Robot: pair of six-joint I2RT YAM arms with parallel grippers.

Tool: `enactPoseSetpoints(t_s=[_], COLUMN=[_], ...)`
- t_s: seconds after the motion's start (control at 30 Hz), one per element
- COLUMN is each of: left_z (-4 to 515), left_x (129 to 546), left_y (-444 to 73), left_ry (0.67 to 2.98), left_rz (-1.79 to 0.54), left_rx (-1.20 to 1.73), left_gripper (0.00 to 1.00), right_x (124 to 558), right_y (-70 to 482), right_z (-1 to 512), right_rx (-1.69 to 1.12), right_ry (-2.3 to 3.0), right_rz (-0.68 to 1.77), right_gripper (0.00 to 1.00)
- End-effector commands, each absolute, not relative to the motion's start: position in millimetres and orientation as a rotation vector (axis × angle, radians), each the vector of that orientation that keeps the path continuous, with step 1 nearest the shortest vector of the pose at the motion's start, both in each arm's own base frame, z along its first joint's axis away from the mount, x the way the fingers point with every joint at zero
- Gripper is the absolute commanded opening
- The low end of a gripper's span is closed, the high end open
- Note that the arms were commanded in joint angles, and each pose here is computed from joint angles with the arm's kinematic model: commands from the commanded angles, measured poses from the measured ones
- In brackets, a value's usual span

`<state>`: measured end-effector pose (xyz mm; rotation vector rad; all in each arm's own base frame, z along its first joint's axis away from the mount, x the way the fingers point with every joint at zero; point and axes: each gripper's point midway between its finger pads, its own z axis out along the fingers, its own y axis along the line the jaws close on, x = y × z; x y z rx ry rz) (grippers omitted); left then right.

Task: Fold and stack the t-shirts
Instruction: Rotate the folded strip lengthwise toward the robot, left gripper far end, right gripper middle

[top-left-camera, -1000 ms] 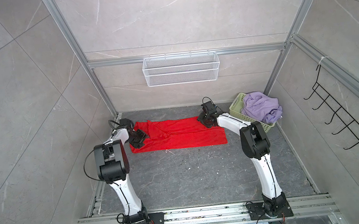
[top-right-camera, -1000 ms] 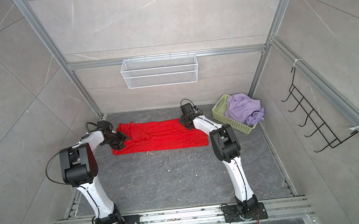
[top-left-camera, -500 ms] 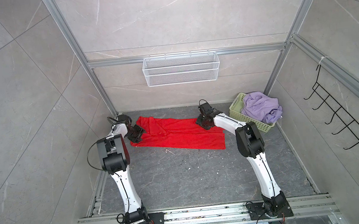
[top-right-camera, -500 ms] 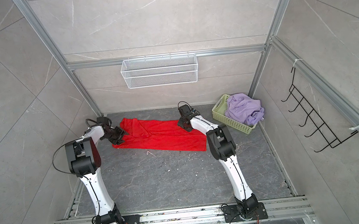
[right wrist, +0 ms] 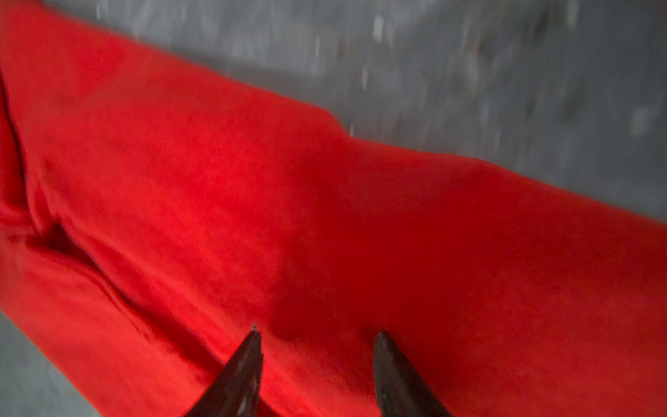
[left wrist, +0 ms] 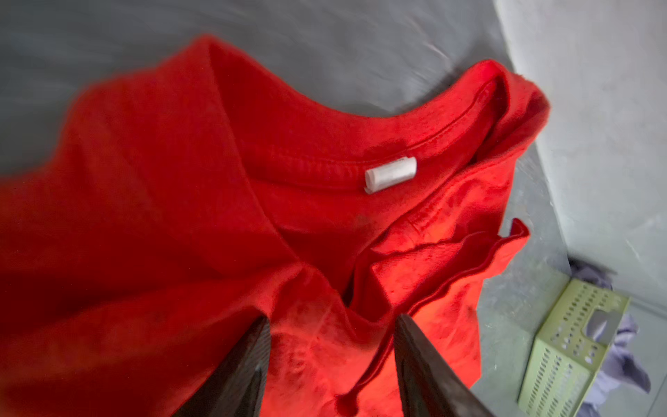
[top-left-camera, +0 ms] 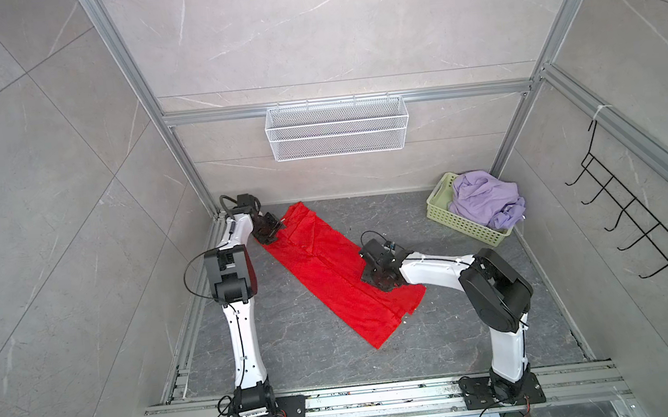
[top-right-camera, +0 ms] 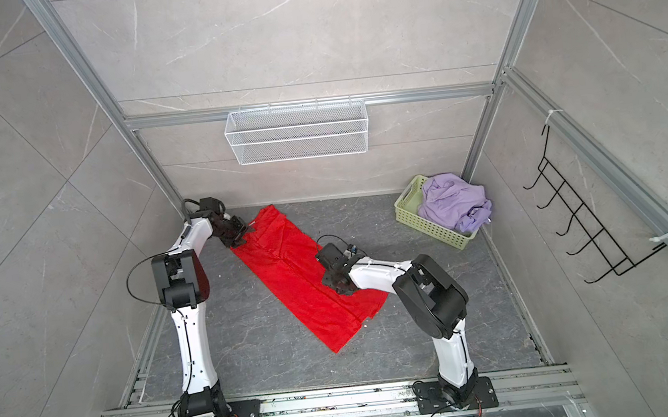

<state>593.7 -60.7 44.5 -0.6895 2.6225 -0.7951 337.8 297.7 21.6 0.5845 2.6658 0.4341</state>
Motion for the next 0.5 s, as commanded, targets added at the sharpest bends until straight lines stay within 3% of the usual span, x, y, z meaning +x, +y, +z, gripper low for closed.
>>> enactPoseSetpoints(t_s=[0.0,0.2,0.47], left_z=[43.1,56.7,118.9], left_x=[602.4,624.6,640.7], left_y=[-121.2,-198.1,-184.8], left_ry=[2.621,2.517,2.375], left_rz=[-0.944,-1.14,-1.08], left_rx=[-0.554,-0.426,-0.398], left_gripper=[0.58,0.57,0.58], right_x=[229.1,200.8,211.0], right_y=[253.0,277.4,288.1], right_z=[-60.2,-58.6,-12.1], right_rx=[0.664,0.57,0.44], right_ry=[2.976,2.994,2.958], right_rz=[-0.006,-0.064,-0.056], right_gripper=[0.53,0.53,0.56])
